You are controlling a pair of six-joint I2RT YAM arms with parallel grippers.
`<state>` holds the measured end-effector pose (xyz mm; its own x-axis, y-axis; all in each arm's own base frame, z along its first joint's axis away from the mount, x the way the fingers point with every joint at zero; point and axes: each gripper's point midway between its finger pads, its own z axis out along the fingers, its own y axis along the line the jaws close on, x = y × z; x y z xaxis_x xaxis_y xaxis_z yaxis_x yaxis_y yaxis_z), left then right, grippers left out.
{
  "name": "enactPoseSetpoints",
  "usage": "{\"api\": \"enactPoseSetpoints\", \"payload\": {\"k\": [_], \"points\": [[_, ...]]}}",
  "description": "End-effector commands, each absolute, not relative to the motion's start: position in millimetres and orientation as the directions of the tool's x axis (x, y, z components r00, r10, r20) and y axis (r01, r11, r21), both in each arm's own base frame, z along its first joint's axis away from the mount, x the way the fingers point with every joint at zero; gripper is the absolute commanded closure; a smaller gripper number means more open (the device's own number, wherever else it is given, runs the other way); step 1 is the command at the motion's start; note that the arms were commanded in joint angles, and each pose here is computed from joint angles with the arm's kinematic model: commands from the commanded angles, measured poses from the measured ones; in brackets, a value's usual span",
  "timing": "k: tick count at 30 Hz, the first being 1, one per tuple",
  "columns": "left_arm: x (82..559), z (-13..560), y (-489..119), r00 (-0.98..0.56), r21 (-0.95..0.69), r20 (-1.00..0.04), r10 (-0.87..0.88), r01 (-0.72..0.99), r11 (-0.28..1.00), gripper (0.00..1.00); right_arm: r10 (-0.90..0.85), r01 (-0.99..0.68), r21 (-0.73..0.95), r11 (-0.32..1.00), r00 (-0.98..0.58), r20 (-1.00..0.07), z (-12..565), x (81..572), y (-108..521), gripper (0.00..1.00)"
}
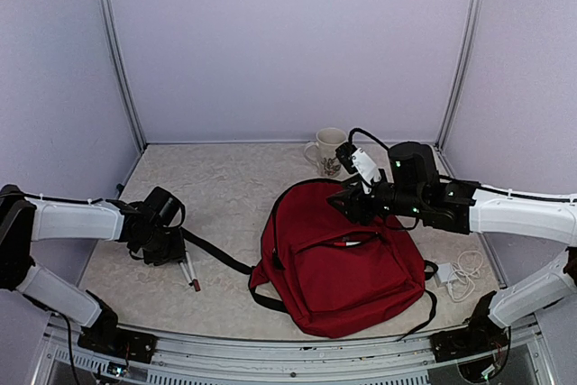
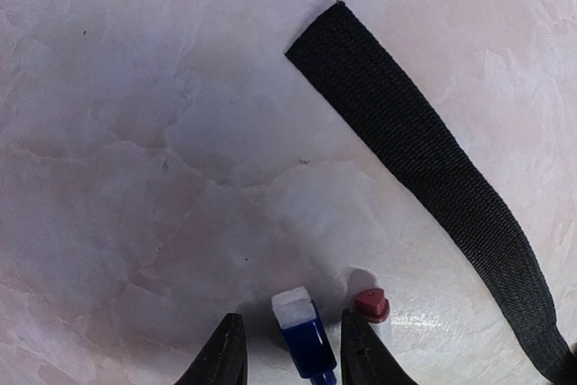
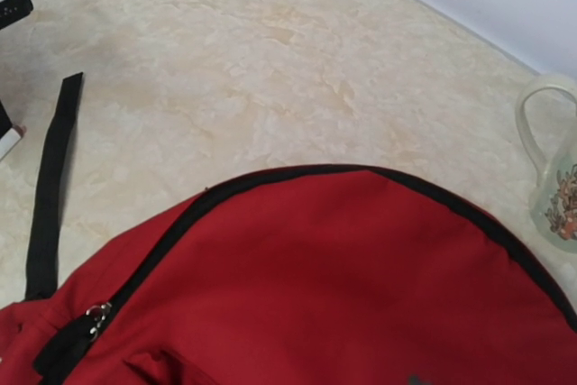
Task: Pack the student bag
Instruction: Pick up the pen at the center of the board, then pass from the left arm to the right
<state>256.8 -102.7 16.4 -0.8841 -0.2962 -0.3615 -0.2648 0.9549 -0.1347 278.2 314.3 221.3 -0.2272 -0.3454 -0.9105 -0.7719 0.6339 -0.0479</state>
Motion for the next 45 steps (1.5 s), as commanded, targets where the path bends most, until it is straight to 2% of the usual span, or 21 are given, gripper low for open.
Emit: {"api": "enactPoseSetpoints", "payload": {"k": [1, 5, 12, 17, 24, 27, 30, 32, 34, 40, 45], "points": [[255.0, 11.2, -103.0, -0.896, -0.128, -0.346, -0.278, -0.249, 0.96, 0.64, -0.343, -0.782, -0.058, 0.621, -0.204, -0.917, 232.4, 278.4, 321.5, 0.46], [245.0, -0.9, -102.8, -0.908, -0.131, -0.306, -0.286, -0.257, 0.958, 0.71, -0.343, -0.781, -0.061, 0.621, -0.201, -0.918, 233.5, 278.9, 321.8, 0.46], [243.7, -1.6, -106.9, -0.907, -0.158, -0.298, -0.296, -0.259, 0.953, 1.0, -0.345, -0.776, -0.073, 0.626, -0.192, -0.919, 235.4, 280.4, 320.2, 0.46], [251.8, 15.8, -108.0, -0.89, -0.174, -0.339, -0.304, -0.258, 0.95, 1.0, -0.344, -0.782, -0.069, 0.62, -0.192, -0.919, 236.3, 279.0, 321.5, 0.46], [288.7, 112.0, -116.8, -0.785, -0.192, -0.555, -0.275, -0.201, 0.961, 1.0, -0.267, -0.837, -0.026, 0.547, -0.145, -0.953, 265.7, 264.4, 332.7, 0.44], [301.5, 184.1, -156.7, -0.684, -0.274, -0.692, -0.23, -0.046, 0.961, 1.0, -0.181, -0.891, 0.004, 0.453, -0.097, -0.979, 290.2, 247.7, 343.6, 0.41], [294.1, 261.9, -214.9, -0.556, -0.343, -0.81, -0.187, 0.191, 0.92, 1.0, -0.088, -0.96, 0.037, 0.276, -0.063, -0.994, 309.9, 221.7, 362.0, 0.4], [284.5, 300.5, -248.1, -0.489, -0.366, -0.854, -0.176, 0.324, 0.872, 1.0, -0.018, -0.982, 0.061, 0.18, -0.065, -0.998, 322.6, 212.7, 374.3, 0.39], [273.3, 327.3, -276.0, -0.437, -0.365, -0.884, -0.165, 0.427, 0.827, 1.0, 0.025, -0.98, 0.113, 0.164, -0.11, -0.994, 325.2, 219.1, 384.4, 0.39], [244.5, 365.0, -336.7, -0.333, -0.344, -0.929, -0.16, 0.626, 0.7, 1.0, 0.081, -0.975, 0.223, 0.017, -0.221, -0.972, 323.1, 220.2, 418.8, 0.3], [237.9, 363.1, -362.1, -0.321, -0.338, -0.935, -0.15, 0.68, 0.65, 1.0, 0.102, -0.969, 0.242, -0.05, -0.246, -0.964, 319.2, 214.0, 437.9, 0.24]]}}
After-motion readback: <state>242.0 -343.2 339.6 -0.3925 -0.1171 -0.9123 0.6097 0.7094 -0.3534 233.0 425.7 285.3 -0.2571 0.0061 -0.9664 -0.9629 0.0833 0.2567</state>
